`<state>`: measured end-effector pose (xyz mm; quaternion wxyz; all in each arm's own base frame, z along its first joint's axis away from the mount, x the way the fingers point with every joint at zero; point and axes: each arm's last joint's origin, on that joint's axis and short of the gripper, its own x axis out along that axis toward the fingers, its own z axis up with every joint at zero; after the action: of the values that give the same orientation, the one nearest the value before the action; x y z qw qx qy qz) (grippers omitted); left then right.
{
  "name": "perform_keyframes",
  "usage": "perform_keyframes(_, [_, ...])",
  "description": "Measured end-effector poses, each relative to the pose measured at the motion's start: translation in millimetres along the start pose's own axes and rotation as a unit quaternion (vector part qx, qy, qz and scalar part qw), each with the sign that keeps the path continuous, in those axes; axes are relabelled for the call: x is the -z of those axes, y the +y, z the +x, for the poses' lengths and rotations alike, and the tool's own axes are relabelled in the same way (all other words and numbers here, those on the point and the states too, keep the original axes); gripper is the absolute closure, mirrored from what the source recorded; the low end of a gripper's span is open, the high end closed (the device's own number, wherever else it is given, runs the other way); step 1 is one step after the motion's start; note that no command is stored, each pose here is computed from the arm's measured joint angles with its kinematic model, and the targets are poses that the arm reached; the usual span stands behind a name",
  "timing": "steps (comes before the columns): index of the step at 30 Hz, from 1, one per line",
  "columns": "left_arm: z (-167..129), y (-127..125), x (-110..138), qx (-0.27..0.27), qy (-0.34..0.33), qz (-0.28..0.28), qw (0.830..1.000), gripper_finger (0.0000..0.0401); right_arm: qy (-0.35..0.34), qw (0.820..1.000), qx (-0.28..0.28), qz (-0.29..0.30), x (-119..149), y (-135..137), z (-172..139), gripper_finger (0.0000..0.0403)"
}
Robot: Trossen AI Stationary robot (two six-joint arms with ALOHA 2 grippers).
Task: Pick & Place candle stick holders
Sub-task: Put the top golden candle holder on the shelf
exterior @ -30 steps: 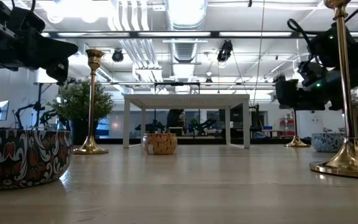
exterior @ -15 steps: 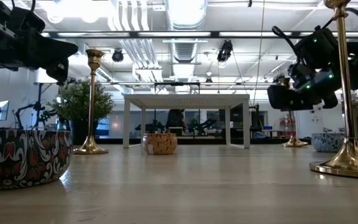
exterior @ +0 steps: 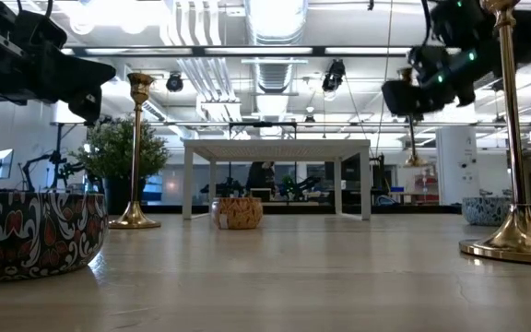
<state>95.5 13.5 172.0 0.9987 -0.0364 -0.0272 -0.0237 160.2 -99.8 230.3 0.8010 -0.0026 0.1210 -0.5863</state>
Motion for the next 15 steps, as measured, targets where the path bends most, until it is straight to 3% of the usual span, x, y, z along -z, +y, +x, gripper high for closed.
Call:
perform_keyframes(8, [0.0,0.0,0.0,0.0,0.0,0.0,1.0,0.0378,-0.022,0.996,-0.083,-0.02,-65.8,-0.8,-9.4,0.0394])
perform_keyframes(15, [0.0,0.0,0.0,0.0,0.0,0.0,1.0,0.0378,-0.038,0.988,-0.151,-0.01,-94.0,6.0,-7.9,0.0394])
